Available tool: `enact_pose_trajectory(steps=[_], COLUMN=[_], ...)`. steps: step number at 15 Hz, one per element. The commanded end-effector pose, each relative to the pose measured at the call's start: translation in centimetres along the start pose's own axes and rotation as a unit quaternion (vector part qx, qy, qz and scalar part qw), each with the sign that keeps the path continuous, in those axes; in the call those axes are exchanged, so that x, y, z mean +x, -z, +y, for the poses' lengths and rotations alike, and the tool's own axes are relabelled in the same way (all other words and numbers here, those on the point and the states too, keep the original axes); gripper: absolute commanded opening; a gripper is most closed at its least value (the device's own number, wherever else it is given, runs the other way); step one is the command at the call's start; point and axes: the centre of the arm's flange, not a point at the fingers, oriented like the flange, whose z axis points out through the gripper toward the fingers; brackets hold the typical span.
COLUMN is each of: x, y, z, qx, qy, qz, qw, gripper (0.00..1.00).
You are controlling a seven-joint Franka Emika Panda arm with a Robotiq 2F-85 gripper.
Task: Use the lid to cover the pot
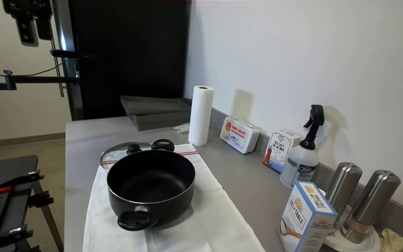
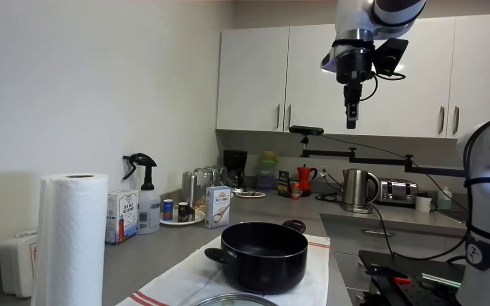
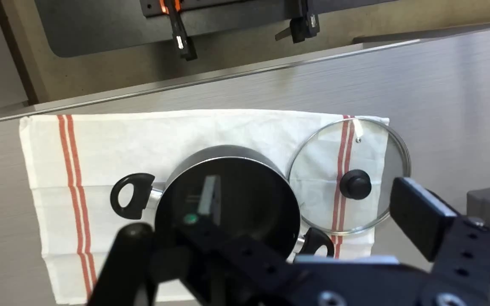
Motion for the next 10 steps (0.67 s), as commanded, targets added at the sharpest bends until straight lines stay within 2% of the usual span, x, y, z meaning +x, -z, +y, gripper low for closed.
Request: enact_pose_trajectory(steps=[1, 10], x=[3.9, 9.7], y=[-4.1, -14.3], z=[-4.4, -14.7], qx=[-0.029, -0.1], qy=[0.047, 0.16], qz=[-0.029, -0.03], qw=[0.9981, 0.9816], gripper=[1.0, 1.0])
